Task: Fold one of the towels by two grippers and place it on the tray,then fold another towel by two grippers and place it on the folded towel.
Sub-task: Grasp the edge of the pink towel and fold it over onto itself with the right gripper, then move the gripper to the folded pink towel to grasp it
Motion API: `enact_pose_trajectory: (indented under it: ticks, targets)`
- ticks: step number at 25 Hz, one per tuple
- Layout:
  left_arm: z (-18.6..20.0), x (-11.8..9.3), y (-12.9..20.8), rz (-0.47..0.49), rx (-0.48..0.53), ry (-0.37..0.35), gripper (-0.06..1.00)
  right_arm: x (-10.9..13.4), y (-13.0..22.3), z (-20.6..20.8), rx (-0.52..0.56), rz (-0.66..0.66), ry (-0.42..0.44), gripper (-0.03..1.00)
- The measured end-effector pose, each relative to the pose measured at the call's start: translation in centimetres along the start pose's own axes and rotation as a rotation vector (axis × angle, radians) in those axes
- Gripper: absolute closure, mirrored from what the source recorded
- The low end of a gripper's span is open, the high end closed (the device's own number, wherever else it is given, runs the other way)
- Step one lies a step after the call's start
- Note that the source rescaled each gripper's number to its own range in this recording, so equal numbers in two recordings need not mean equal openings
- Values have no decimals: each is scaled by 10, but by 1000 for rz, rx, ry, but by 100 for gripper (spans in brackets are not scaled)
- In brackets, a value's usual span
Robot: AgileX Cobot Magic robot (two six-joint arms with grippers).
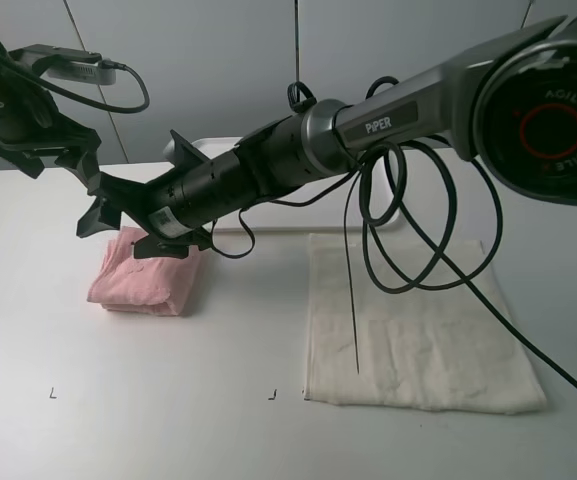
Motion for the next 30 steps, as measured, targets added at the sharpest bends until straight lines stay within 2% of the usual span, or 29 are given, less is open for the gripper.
enact_pose_trajectory:
  ticks: [5, 8, 15, 19, 22, 26, 28, 29, 30]
  targets:
    - [0, 0, -1, -2, -8, -2, -4, -35, -21, 22, -2, -74, 158, 19]
    - [0, 0, -1, -2, -8, -2, -4, -47, -24, 29, -6, -116, 228, 19]
    - [0, 0, 0, -4, 0, 0, -4, -65, -20, 21, 18, -165, 266, 19]
    - [0, 0, 1, -8, 5, 1, -4, -71, -19, 14, 21, -201, 238, 23]
    - [0, 0, 1, -10, 7, 2, -4, -76, -17, 10, 26, -201, 232, 35]
    - [0, 0, 1, -10, 7, 2, -4, -80, -17, 8, 28, -175, 233, 64]
    - [0, 0, 1, -10, 7, 2, -4, -78, -17, 7, 26, -168, 216, 86]
    - [0, 0, 1, -10, 7, 2, -4, -77, -18, 7, 27, -163, 203, 92]
    - [0, 0, 1, -10, 7, 2, -4, -75, -17, 7, 29, -156, 190, 92]
Point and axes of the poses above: a point on each arm's last joint axis where the gripper is mounted, z pointing back along that axis away from the gripper, x along the wrist's bending axis when the last joint is at zero, y = z × x, the point moved 4 cm from there along -z, pointing out along that axis toward the gripper, and after that the axes turned 10 degrees about -z, right-handed, at the moved point
